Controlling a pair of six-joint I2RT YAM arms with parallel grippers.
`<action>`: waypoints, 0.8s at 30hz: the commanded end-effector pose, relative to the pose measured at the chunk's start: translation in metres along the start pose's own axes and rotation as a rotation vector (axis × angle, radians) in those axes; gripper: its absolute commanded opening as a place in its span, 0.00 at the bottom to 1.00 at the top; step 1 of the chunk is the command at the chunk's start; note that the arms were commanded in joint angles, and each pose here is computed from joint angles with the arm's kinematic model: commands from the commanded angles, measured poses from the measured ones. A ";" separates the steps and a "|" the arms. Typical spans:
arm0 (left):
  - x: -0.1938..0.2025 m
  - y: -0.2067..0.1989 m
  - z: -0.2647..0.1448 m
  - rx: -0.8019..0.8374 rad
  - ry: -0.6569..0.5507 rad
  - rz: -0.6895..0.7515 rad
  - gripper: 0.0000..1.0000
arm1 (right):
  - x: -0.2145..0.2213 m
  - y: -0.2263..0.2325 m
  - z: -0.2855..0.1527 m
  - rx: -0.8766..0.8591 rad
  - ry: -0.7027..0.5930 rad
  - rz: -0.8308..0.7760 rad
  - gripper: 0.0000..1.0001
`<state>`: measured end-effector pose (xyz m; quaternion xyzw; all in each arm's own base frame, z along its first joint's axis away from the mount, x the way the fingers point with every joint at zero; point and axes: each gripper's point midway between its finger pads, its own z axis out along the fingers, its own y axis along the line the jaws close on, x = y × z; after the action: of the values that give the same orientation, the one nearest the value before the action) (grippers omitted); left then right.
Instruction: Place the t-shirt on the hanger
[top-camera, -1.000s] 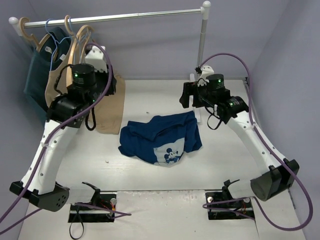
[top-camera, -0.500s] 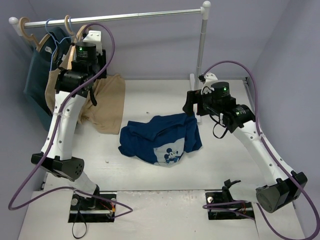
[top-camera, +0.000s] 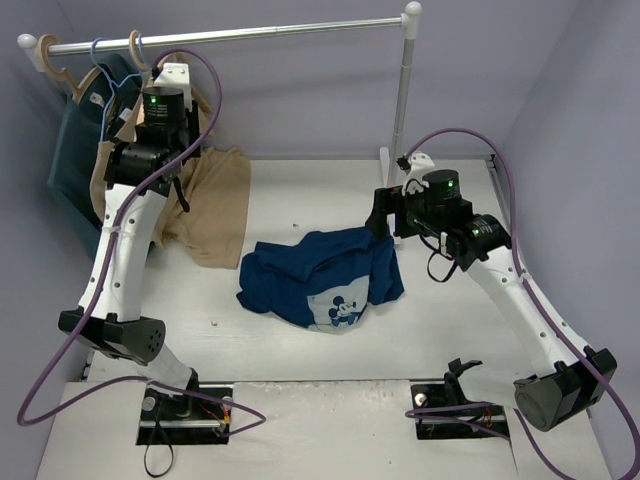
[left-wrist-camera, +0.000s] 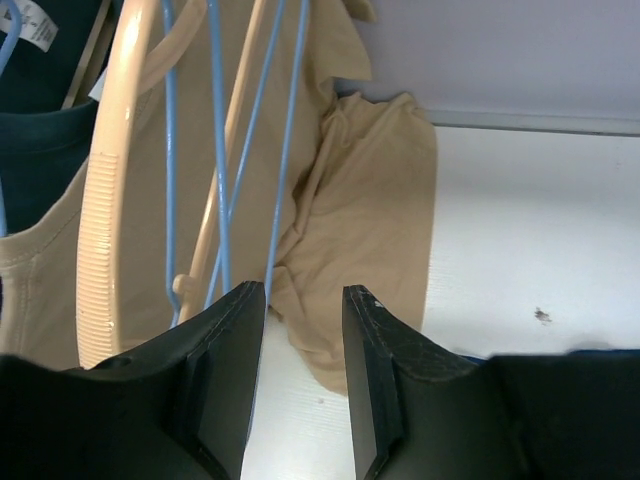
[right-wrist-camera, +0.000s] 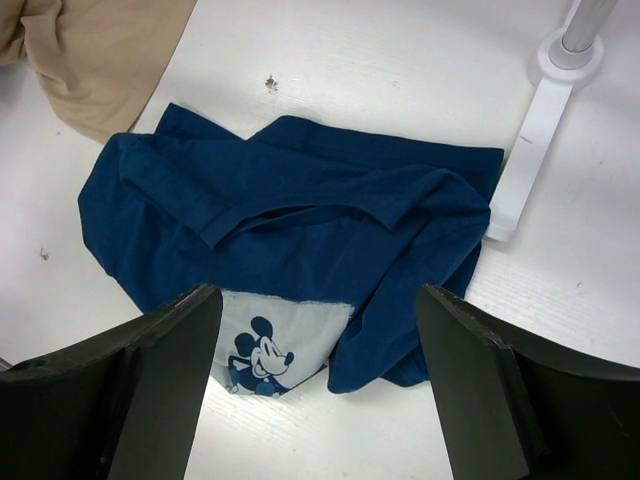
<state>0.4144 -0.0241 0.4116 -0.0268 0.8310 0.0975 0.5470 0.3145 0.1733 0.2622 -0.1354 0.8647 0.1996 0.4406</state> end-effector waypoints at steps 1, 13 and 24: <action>-0.026 0.023 -0.016 -0.088 -0.109 -0.008 0.36 | -0.018 0.008 -0.007 -0.028 -0.084 -0.023 0.80; -0.027 0.033 -0.014 -0.145 -0.123 0.021 0.37 | -0.012 0.007 -0.003 -0.029 -0.067 -0.028 0.81; -0.019 0.037 0.002 -0.198 -0.097 0.075 0.37 | -0.012 0.011 -0.002 -0.056 -0.062 -0.038 0.81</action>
<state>0.4189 0.0035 0.4046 -0.0310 0.8188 0.1868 0.5420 0.3124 0.1732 0.2537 -0.1390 0.8676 0.1991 0.4340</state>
